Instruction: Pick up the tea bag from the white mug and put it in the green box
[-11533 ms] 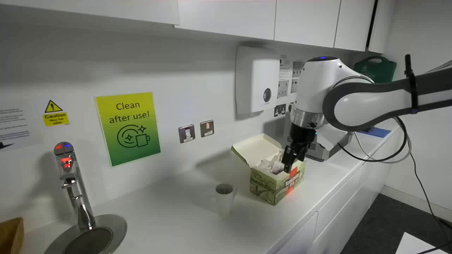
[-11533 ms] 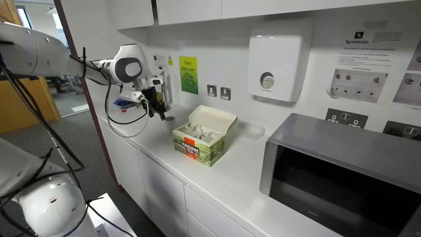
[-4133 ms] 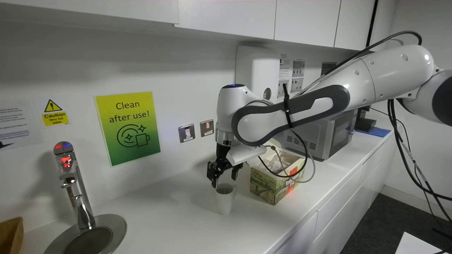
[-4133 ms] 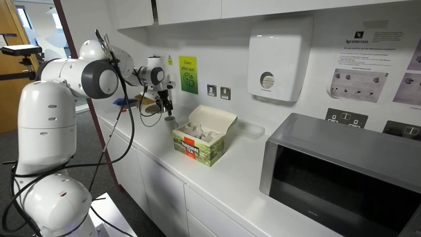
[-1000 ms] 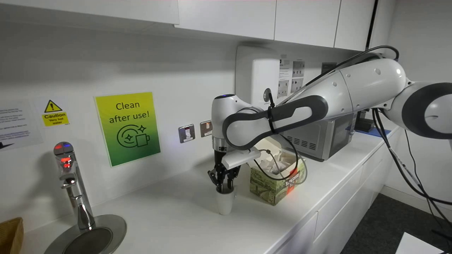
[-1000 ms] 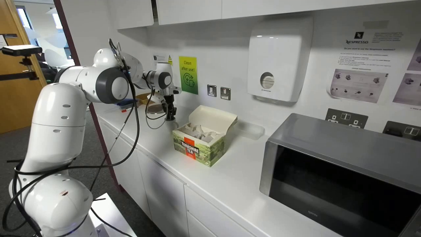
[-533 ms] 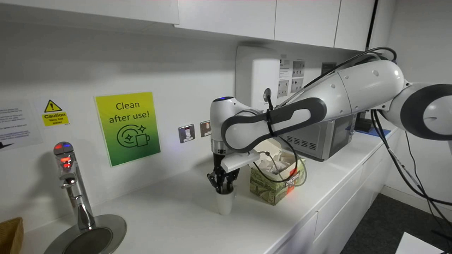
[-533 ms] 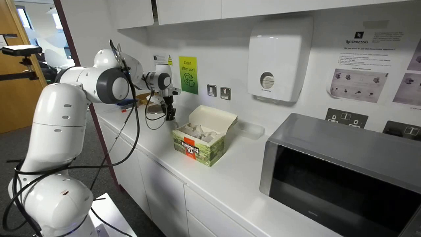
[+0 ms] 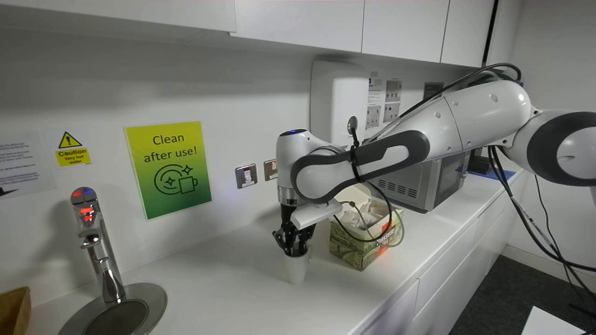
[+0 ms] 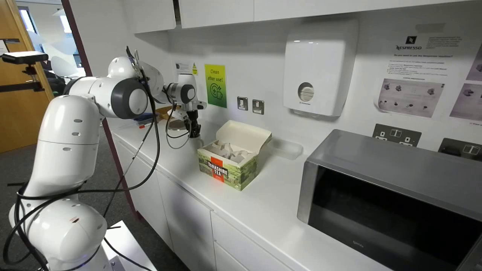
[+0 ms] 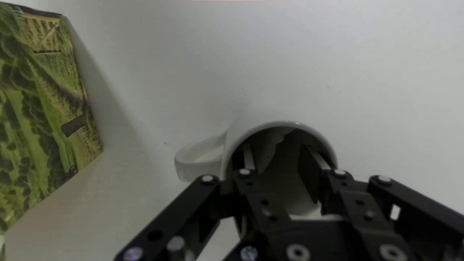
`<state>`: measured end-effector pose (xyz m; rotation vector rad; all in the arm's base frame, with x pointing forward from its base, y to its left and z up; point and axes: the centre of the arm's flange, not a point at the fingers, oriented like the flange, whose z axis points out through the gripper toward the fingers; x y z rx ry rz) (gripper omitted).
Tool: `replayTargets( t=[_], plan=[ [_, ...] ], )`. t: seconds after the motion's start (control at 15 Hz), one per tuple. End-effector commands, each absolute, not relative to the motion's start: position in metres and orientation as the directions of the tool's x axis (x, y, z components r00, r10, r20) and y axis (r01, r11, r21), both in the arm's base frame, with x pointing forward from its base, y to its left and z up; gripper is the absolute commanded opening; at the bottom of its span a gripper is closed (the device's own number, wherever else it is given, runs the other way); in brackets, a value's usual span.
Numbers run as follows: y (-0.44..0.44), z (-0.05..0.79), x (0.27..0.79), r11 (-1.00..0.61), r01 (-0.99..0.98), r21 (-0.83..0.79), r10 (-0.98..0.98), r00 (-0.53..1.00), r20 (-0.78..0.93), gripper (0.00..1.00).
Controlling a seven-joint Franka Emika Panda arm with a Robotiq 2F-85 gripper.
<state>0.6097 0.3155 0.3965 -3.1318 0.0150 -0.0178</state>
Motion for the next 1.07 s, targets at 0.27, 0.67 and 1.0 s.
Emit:
replayTargets(
  t=[0.27, 0.67, 1.0],
  plan=[
    [0.318, 0.404, 0.616, -1.0, 0.004, 0.002, 0.004, 1.0, -0.012, 0.47],
    [0.319, 0.401, 0.616, -1.0, 0.004, 0.005, 0.004, 1.0, -0.016, 0.4],
    [0.319, 0.393, 0.617, -1.0, 0.003, 0.011, 0.002, 1.0, -0.028, 0.4]
  ],
)
